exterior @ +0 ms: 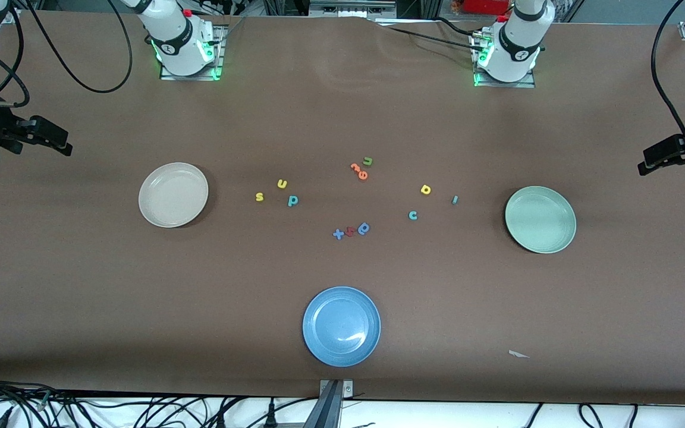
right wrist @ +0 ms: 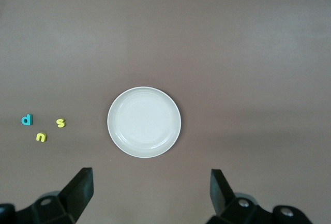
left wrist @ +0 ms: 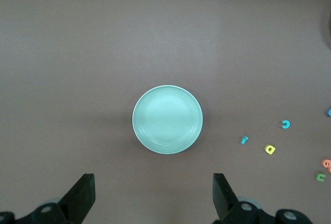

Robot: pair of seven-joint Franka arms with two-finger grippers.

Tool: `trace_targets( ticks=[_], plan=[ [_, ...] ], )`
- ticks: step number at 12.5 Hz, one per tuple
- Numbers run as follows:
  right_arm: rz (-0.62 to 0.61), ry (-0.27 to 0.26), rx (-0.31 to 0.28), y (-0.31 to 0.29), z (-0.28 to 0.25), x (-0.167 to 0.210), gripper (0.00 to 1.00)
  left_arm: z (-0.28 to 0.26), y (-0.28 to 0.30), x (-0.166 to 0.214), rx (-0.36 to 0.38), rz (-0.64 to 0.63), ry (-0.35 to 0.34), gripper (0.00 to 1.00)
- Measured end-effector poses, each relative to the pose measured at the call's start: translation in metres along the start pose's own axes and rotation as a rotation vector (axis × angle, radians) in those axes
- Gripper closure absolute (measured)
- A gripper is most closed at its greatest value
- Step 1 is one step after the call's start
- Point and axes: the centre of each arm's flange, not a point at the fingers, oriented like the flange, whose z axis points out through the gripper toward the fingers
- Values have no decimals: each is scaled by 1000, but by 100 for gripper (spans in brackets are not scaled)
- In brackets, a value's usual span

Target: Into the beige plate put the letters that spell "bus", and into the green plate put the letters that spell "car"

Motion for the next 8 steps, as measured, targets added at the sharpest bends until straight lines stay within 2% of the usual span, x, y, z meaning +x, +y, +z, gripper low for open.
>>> trace_targets(
  ticks=[4,8],
  plan=[
    [0,0,0,0,0,0,0,-22,26,-13,-3,55,18,0],
    [0,0,0,0,0,0,0,-24,24,-14,-3,53,19,0]
  ],
)
